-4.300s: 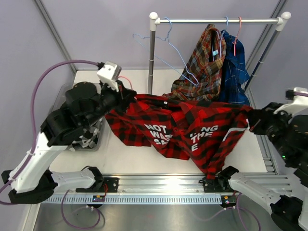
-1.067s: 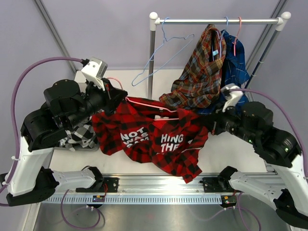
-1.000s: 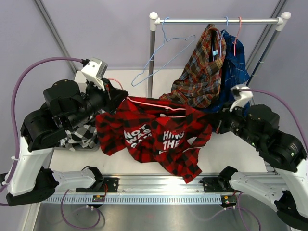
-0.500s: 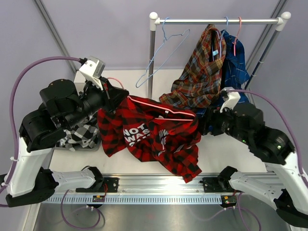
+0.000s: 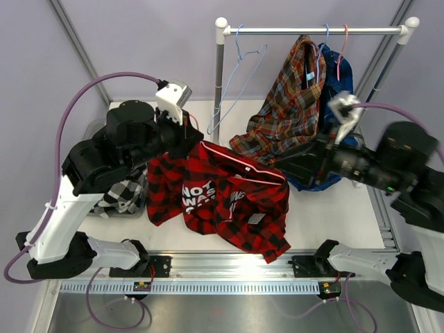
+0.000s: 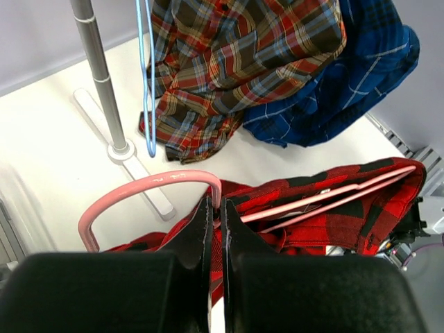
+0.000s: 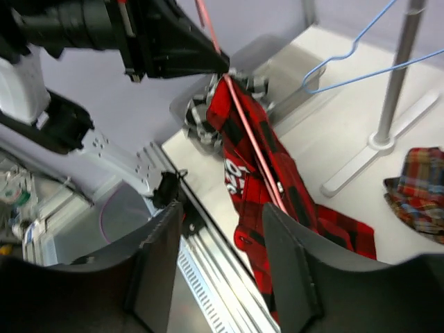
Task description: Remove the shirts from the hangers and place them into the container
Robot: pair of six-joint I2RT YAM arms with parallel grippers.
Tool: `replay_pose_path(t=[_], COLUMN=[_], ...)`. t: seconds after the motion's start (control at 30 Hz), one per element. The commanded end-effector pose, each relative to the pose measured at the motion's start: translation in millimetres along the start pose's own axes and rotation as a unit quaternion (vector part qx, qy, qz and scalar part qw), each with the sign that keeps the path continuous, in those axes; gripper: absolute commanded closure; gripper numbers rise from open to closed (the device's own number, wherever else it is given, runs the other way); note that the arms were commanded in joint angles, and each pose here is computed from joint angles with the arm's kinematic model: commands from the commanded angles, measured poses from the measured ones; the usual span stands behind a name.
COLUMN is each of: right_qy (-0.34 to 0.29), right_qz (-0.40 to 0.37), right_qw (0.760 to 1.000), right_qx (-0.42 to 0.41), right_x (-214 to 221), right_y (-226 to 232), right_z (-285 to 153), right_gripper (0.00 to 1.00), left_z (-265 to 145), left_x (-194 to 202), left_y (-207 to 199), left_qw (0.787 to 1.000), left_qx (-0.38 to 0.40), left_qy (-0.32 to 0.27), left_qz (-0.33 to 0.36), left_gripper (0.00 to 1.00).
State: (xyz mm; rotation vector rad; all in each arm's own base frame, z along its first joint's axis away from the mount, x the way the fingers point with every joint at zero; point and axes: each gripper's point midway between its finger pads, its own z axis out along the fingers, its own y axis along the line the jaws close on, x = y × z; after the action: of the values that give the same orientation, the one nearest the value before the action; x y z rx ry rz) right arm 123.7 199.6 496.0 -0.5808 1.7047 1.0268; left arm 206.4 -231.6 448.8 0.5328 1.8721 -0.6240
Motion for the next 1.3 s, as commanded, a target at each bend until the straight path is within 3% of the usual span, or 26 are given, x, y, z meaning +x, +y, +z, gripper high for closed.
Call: replay_pose_path(t=[0.0, 0.4, 0.83, 1.27], right_qy=[0.096, 0.158, 0.151, 0.150], right_qz=[-0.007, -0.034, -0.027, -0.024], right_qw=[0.994, 0.987, 0.986, 0.987], right_qx=[-0.059, -0.022, 0.066, 0.060], right_x=[38, 77, 93, 98], right_y=[13, 4, -28, -27], right_z=[44, 81, 45, 35], right_gripper=[0.45, 0.43, 0.44, 0.55], left_z=[-16, -11, -30, -32], left_x=[-33, -25, -27, -30], left_y=[-13, -32, -23, -25], left_qw=[0.998, 0.998, 0.999, 0.998], left_qx=[0.028, 0.052, 0.038, 0.045], left_qy=[-0.049, -0.021, -0.031, -0.036], left_qz=[0.002, 0.018, 0.018, 0.017], left_gripper=[1.00, 1.00, 1.00, 1.00])
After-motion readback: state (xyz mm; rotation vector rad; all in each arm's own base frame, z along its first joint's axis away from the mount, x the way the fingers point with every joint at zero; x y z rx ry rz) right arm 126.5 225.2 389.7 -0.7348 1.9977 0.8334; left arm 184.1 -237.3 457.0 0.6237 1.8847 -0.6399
